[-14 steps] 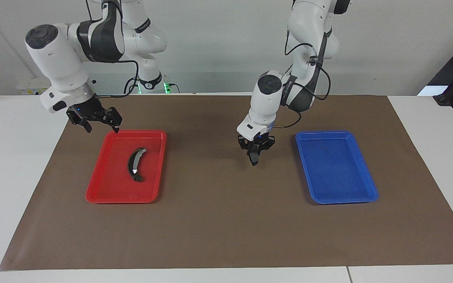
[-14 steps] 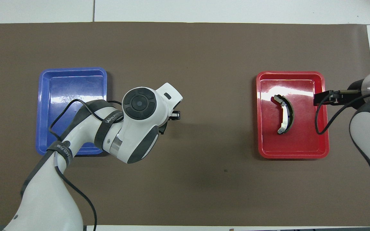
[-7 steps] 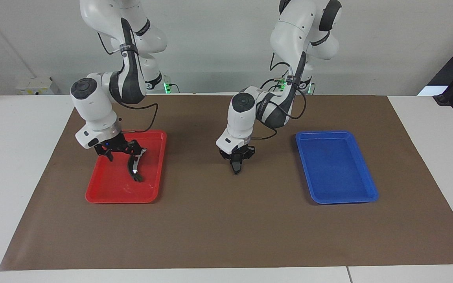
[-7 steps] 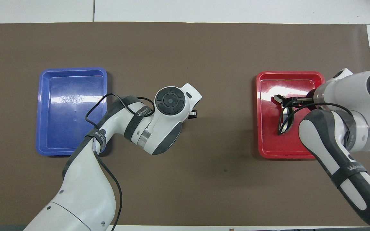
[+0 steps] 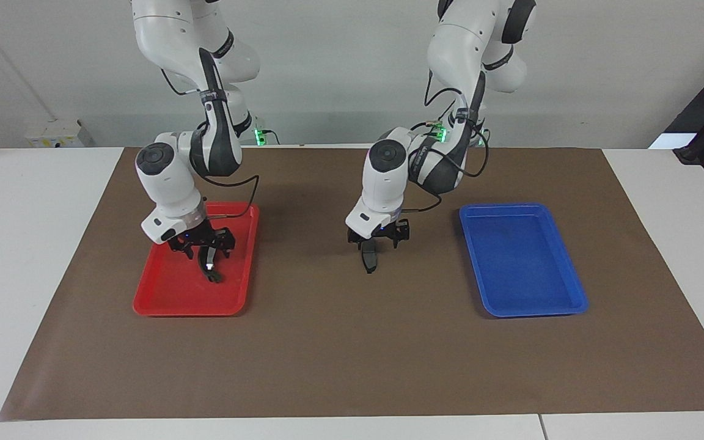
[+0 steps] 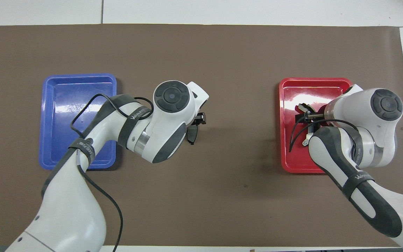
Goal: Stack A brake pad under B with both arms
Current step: 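Release the pad on the table while the right gripper grasps the shoe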
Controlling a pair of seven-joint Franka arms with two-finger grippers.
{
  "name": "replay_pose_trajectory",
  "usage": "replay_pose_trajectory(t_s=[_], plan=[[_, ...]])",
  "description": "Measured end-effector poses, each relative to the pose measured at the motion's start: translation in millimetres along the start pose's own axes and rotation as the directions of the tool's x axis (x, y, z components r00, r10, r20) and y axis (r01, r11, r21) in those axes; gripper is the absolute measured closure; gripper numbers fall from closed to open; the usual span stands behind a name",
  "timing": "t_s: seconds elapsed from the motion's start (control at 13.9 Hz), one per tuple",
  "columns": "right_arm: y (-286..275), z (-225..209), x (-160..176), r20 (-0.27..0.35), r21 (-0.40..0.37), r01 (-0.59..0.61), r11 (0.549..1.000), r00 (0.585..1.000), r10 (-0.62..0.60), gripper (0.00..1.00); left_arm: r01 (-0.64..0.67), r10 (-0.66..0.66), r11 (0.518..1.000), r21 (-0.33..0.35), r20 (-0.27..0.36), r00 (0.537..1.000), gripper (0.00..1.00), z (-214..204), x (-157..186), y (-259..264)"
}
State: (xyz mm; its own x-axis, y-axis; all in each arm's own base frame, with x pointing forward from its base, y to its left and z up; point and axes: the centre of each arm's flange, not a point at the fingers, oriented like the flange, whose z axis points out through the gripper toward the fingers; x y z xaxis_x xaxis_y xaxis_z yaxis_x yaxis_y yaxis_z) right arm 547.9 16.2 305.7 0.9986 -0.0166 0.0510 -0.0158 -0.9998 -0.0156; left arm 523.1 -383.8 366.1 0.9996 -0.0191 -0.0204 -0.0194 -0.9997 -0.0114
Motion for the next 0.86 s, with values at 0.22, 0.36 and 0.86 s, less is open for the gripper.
replay_pose_trajectory(t_s=[0.22, 0.36, 0.86], plan=[[6.6, 6.8, -5.5, 0.016, -0.002, -0.012, 1.000, 1.000, 0.012, 0.01, -0.056, 0.056, 0.998, 0.010, 0.033, 0.998, 0.00, -61.5, 31.6, -103.6], [9.3, 8.6, -7.2, 0.021, -0.002, -0.017, 1.000, 1.000, 0.017, 0.03, -0.130, 0.130, 0.991, 0.004, 0.055, 0.990, 0.00, -80.8, 49.0, -176.8], [9.6, 11.9, -10.4, 0.034, 0.000, 0.044, 0.999, 0.998, -0.044, 0.57, -0.266, 0.268, 0.963, -0.027, 0.054, 0.962, 0.00, -135.1, 52.0, -337.8]])
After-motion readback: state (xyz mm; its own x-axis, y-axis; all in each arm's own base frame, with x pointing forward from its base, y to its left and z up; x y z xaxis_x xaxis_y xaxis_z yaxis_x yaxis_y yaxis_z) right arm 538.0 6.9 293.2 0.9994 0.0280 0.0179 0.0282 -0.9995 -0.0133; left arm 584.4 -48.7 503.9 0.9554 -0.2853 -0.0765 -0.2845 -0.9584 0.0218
